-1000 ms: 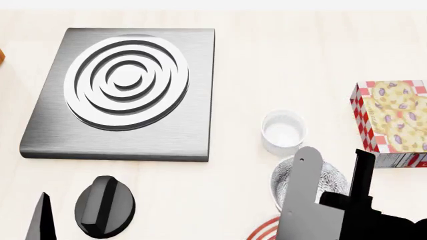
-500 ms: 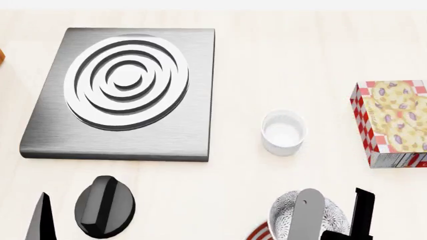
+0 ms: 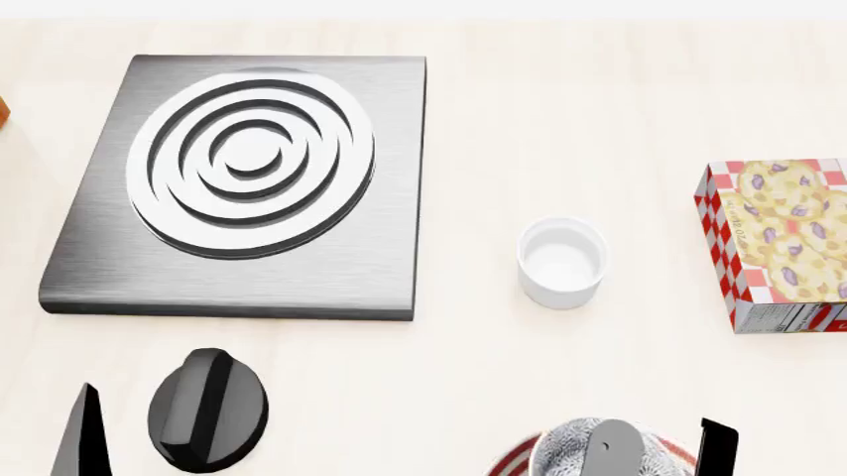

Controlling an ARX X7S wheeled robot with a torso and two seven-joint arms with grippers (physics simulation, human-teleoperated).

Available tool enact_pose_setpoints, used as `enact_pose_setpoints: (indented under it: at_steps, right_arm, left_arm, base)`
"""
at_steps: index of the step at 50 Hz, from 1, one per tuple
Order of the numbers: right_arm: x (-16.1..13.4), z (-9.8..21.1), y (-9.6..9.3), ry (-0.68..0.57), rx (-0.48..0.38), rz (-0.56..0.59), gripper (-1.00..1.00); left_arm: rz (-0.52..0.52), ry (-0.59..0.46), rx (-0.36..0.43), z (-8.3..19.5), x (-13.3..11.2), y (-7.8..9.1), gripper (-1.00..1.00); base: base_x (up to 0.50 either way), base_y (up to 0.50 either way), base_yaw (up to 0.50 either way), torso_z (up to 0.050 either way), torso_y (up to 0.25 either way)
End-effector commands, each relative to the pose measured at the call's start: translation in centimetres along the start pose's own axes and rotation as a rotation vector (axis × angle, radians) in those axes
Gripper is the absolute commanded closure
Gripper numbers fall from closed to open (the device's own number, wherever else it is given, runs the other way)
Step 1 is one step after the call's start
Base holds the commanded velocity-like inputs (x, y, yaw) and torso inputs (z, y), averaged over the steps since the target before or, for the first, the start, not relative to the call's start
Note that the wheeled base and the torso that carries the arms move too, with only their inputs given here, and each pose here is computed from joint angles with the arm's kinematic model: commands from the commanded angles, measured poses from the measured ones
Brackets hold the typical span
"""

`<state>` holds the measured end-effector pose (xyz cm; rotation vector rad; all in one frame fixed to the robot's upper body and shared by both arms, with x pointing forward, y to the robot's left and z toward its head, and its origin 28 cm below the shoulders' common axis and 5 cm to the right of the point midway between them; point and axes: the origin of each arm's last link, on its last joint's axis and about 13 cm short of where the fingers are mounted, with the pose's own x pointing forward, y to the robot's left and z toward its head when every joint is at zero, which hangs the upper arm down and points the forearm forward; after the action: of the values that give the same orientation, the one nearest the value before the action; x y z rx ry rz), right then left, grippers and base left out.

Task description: Pick the akita bowl on the ramekin and place it on the plate.

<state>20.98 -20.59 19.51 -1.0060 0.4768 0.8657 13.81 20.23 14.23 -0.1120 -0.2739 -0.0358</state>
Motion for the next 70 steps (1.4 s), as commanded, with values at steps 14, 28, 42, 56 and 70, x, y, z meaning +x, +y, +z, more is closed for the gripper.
enact_pose_setpoints:
  at_steps: [14,28,42,56,70]
  right_arm:
    - [0.6,-0.7,0.9,-0.011,0.017,-0.01,1.0]
    - [1.2,-1.2,1.6,-0.018,0.033,0.002,1.0]
    - [1.6,-1.4,2.1,-0.001,0.063,0.024,-1.0]
    - [1.7,-1.3,2.1,-0.006,0.065,0.018,-1.0]
    - [0.3,-0.5,1.9,-0.044,0.061,-0.012,-1.0]
  left_arm:
    - [-0.002,0.004,0.001,-0.1,0.0,0.0,-1.0]
    - [-0.001,0.006,0.001,-0.1,0.1,0.0,-1.0]
    - [-0.003,0.005,-0.002,0.0,0.0,0.0,-1.0]
    - [-0.004,0.004,-0.002,0.0,0.0,0.0,-1.0]
    - [-0.008,0.007,0.001,-0.1,0.0,-0.1,-1.0]
  base:
    - [0.0,0.0,0.0,0.0,0.001]
    - [0.0,0.0,0.0,0.0,0.0]
    - [0.0,0.0,0.0,0.0,0.0]
    - [0.0,0.0,0.0,0.0,0.0]
    - [0.0,0.0,0.0,0.0,0.0]
